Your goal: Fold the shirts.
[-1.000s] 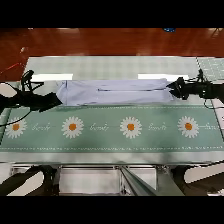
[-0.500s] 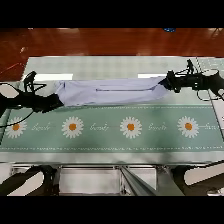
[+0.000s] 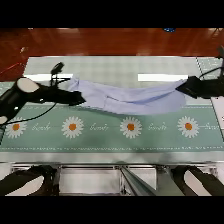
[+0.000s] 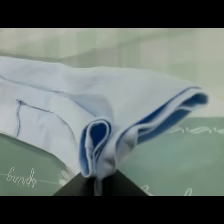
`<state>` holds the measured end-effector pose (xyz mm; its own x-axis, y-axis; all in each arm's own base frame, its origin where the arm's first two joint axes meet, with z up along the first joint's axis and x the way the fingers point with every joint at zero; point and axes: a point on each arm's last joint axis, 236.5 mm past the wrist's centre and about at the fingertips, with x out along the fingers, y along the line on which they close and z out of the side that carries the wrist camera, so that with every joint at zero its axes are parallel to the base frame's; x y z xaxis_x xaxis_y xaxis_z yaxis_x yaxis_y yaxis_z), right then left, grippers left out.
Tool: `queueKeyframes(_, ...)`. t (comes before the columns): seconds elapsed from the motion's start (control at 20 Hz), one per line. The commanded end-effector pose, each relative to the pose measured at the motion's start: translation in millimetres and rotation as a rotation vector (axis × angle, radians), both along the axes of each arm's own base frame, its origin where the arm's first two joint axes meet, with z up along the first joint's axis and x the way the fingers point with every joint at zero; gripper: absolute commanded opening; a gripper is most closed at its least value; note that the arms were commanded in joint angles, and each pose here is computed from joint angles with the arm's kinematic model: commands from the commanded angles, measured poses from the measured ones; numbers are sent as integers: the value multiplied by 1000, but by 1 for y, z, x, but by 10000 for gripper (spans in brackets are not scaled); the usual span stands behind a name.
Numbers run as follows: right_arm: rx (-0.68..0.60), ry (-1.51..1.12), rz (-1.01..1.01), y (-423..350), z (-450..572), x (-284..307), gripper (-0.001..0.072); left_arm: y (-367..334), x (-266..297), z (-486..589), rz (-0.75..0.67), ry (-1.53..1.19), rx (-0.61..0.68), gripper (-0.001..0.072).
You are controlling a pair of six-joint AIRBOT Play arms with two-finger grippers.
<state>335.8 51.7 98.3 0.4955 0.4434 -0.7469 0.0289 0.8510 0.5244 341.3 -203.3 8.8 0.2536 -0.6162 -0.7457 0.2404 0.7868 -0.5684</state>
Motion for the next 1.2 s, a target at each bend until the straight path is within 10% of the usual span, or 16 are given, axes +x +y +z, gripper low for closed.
queueKeyframes(0.0, -11, -52, -24, 16, 24, -74, 27, -97, 5, 13, -187, -82, -40, 19)
queueKeyframes(0.6, 16, -153, -73, 34, 58, -136, 27, -311, -162, -76, -759, 183, 8, 19)
queueKeyframes(1.15, 271, -159, 63, 98, 67, -70, 27, -129, 34, 63, -304, 7, -96, 20)
